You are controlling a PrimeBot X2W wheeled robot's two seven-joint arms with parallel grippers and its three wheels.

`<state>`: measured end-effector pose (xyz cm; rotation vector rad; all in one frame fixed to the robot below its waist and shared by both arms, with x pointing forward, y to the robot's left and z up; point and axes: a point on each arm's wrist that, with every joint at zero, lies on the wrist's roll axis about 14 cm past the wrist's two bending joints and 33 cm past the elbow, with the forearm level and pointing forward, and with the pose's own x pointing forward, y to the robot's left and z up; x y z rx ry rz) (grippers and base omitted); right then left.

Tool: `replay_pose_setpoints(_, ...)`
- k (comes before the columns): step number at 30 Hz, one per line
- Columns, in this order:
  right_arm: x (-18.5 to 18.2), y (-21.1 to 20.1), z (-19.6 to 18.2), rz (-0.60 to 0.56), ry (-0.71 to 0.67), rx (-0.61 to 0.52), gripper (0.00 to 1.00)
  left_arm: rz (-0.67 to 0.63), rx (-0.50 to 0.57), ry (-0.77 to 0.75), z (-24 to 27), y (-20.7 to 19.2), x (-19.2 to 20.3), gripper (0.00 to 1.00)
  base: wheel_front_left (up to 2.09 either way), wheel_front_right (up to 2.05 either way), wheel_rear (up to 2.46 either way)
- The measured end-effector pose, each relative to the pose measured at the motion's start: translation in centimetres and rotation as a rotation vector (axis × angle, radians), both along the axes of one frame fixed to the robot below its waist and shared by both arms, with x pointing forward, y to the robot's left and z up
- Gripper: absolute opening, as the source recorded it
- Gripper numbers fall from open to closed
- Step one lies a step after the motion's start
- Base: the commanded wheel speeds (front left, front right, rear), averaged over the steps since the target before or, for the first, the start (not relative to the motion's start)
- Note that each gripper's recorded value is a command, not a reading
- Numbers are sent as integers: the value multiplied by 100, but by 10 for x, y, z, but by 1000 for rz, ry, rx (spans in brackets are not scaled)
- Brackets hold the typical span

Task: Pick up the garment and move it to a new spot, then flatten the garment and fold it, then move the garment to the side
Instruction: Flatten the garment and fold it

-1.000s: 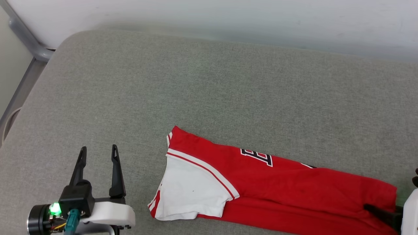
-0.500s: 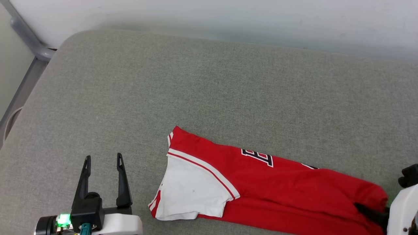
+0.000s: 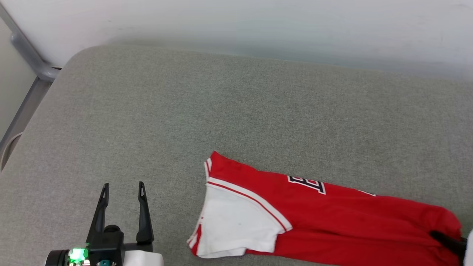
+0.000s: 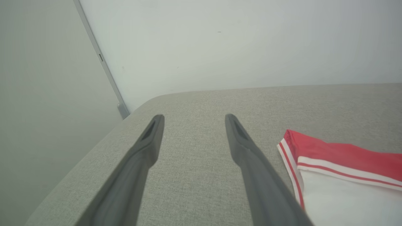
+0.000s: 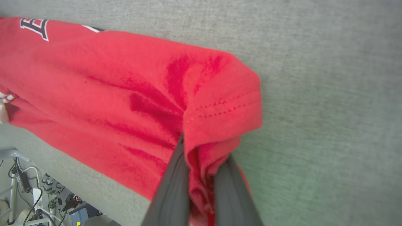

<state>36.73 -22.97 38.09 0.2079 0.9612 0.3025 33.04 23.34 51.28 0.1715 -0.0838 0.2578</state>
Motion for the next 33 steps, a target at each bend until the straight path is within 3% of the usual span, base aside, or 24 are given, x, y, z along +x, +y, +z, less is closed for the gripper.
replay_pose_setpoints(8, 4, -57, 8, -107, -18, -106, 0, -36, 10, 8, -2, -9, -1, 100, 0, 0, 0)
replay_pose_setpoints(13, 7, -62, 16, -131, -40, -103, 0, -46, 14, 7, -2, -11, -3, 100, 0, 0, 0)
replay_pose_setpoints(21, 12, -15, 44, -58, -130, 38, 0, -61, 9, 7, -2, -15, -5, 100, 0, 0, 0)
replay_pose_setpoints(25, 11, 26, 58, 43, -160, 111, 0, -68, 7, 13, -4, -16, -5, 100, 0, 0, 0)
replay_pose_setpoints(33, 4, 103, 68, 283, -175, 151, 0, -81, 1, 17, -5, -20, -2, 100, 0, 0, 0)
